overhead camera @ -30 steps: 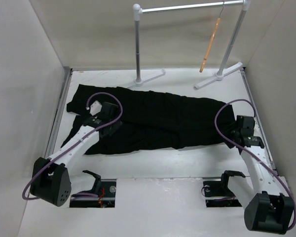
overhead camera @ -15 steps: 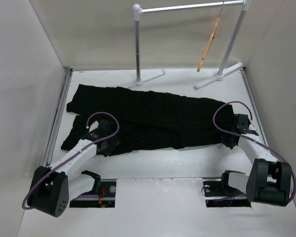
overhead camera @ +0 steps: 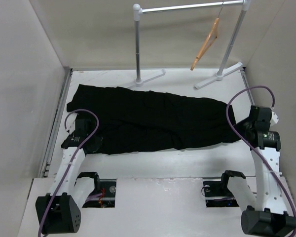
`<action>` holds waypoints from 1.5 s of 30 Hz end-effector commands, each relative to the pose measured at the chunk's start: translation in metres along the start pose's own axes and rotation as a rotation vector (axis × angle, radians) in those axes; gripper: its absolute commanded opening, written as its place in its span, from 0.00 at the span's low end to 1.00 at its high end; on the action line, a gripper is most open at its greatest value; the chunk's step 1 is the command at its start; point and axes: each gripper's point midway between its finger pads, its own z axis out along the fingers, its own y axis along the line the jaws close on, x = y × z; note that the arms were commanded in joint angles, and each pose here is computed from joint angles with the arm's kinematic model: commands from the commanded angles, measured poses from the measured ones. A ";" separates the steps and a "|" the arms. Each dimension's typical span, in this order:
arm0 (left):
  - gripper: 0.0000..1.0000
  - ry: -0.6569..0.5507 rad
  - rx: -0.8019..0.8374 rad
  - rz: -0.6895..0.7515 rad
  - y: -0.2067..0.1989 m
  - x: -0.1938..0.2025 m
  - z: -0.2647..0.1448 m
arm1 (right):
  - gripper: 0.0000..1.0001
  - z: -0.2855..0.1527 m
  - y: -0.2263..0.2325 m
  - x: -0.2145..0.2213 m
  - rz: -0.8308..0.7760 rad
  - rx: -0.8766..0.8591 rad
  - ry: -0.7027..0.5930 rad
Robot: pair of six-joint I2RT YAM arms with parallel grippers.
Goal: Place the trousers on the hanger
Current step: Flatten out the trousers at the center of the board.
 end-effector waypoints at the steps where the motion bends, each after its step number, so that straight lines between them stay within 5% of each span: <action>1: 0.04 -0.026 0.025 0.044 -0.014 -0.015 -0.024 | 0.06 -0.013 -0.038 0.036 -0.065 0.122 0.149; 4: 0.08 -0.042 0.032 0.053 -0.022 -0.023 -0.034 | 0.31 -0.005 -0.051 0.063 -0.095 0.146 0.228; 7: 0.24 0.003 0.041 0.083 -0.025 -0.013 -0.034 | 0.56 0.014 -0.053 0.053 -0.059 0.162 0.149; 10: 0.42 0.058 0.025 0.099 -0.016 0.005 -0.026 | 0.61 0.042 -0.057 0.040 0.039 0.209 0.093; 14: 0.53 0.162 0.030 0.133 -0.009 0.037 -0.020 | 0.59 0.087 -0.079 0.026 0.186 0.259 0.055; 21: 0.58 0.251 -0.013 0.168 0.009 0.068 0.005 | 0.53 0.138 -0.086 0.018 0.252 0.271 0.068; 23: 0.58 0.256 -0.040 0.164 0.016 0.071 0.018 | 0.44 0.150 -0.081 0.012 0.254 0.252 0.054; 26: 0.40 0.238 -0.033 0.124 0.010 0.065 0.024 | 0.13 0.155 -0.078 0.011 0.256 0.258 0.068; 28: 0.16 0.184 -0.012 0.080 0.002 0.051 0.022 | 0.04 0.144 -0.081 0.009 0.262 0.276 0.062; 30: 0.05 0.129 0.014 0.026 -0.005 0.031 0.012 | 0.02 0.122 -0.083 0.004 0.245 0.287 0.035; 40: 0.00 -0.005 0.111 0.028 -0.055 -0.025 -0.081 | 0.00 0.039 -0.080 0.001 0.148 0.296 0.017; 45: 0.04 -0.136 0.150 0.101 -0.084 -0.064 -0.121 | 0.00 0.024 -0.045 -0.041 0.077 0.232 -0.086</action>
